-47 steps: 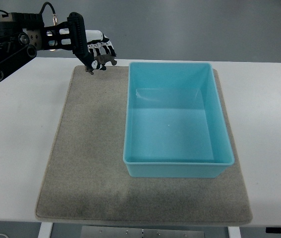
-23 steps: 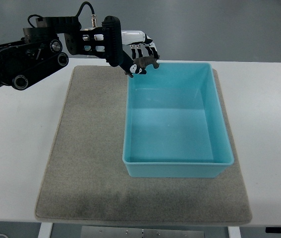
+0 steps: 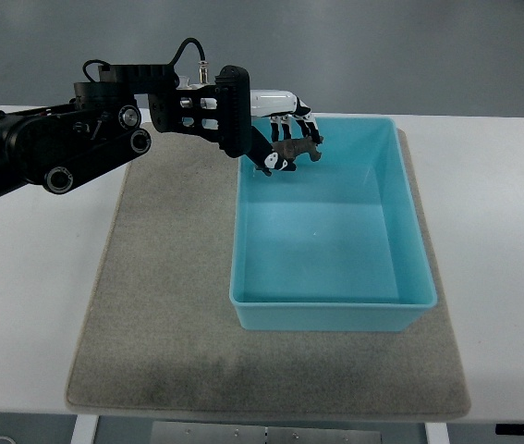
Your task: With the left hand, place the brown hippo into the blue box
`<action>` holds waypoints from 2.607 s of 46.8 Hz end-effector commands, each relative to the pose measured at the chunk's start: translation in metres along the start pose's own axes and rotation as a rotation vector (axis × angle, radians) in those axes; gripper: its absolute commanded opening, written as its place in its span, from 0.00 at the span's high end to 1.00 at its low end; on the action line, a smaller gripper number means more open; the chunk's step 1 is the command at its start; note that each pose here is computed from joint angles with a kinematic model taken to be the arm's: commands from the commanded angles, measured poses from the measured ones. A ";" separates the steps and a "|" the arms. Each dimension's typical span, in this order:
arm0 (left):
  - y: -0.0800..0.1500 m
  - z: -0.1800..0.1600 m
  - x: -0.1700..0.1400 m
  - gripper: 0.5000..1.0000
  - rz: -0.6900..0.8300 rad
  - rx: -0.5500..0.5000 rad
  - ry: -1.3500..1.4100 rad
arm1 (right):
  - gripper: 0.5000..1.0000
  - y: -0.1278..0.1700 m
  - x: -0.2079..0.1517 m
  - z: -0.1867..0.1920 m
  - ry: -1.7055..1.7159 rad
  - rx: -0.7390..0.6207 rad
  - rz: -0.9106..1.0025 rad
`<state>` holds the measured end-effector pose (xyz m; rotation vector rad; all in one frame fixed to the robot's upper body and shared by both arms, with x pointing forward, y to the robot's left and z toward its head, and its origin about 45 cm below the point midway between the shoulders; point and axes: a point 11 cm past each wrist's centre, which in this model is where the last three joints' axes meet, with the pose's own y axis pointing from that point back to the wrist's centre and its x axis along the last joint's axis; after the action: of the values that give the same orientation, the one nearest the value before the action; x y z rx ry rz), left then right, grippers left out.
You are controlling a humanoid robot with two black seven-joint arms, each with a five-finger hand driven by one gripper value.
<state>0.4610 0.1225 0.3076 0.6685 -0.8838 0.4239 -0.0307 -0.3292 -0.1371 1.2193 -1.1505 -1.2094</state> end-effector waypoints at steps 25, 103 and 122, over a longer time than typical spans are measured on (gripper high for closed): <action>-0.002 -0.002 -0.007 0.45 0.000 -0.005 0.020 | 0.13 0.000 0.000 0.000 0.000 -0.001 0.000; 0.072 -0.149 0.048 0.09 0.763 0.139 1.159 | 0.13 0.000 0.000 0.000 0.000 -0.001 0.000; 0.078 -0.168 0.035 0.08 0.926 0.096 1.567 | 0.13 0.000 0.000 0.000 0.000 -0.001 0.000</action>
<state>0.5299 0.3027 0.2916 -0.1412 0.3766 1.5333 -0.0308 -0.3292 -0.1371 1.2192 -1.1503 -1.2096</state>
